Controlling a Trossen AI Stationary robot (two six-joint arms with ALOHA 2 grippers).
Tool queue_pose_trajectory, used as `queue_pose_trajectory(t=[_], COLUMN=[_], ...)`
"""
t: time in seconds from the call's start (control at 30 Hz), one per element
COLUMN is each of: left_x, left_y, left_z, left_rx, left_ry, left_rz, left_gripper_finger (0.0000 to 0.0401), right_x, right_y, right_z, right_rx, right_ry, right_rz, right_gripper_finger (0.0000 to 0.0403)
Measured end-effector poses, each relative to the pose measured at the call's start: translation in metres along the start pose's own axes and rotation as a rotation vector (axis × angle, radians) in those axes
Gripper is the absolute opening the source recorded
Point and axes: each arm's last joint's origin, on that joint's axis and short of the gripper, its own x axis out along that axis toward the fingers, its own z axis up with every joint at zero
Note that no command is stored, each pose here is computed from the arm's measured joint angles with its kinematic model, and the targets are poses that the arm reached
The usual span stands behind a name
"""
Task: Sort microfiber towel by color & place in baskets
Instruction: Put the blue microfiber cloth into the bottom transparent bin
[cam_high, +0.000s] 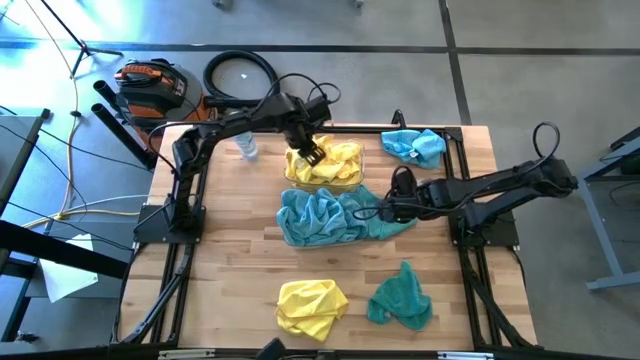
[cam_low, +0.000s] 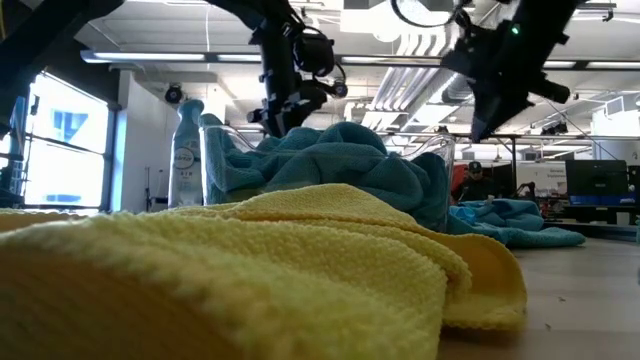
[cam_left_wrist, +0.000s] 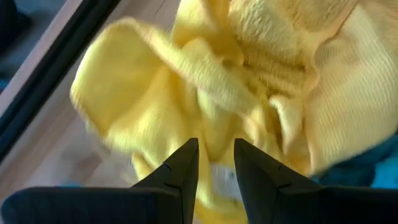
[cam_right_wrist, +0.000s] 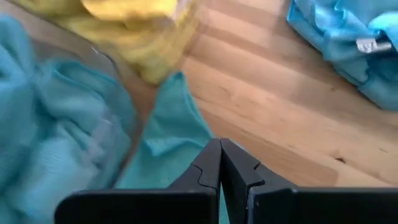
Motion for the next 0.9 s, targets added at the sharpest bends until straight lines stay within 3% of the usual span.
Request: queue_pose_trajectory(t=[0.3, 0.57, 0.73, 0.9], left_x=[-0.050, -0.107, -0.115, -0.105], left_y=[-0.023, -0.079, -0.106, -0.118], left_z=[-0.024, -0.075, -0.117, -0.156], left_rx=[0.006, 0.184, 0.243, 0.249], left_ry=[-0.022, -0.205, -0.298, -0.314], left_rz=[0.012, -0.015, -0.003, -0.027], left_gripper_finger=[0.0091, 0.0091, 0.0091, 0.0091], right_x=[0.017, 0.002, -0.002, -0.004], right_y=[-0.036, -0.063, -0.066, -0.060], right_z=[-0.034, -0.038, -0.037, -0.037], right_rx=[0.009, -0.174, -0.176, -0.186], right_ry=[0.037, 0.019, 0.011, 0.057], right_rz=[0.213, 0.375, 0.409, 0.501], right_gripper_finger=[0.0000, 0.0000, 0.0000, 0.0000])
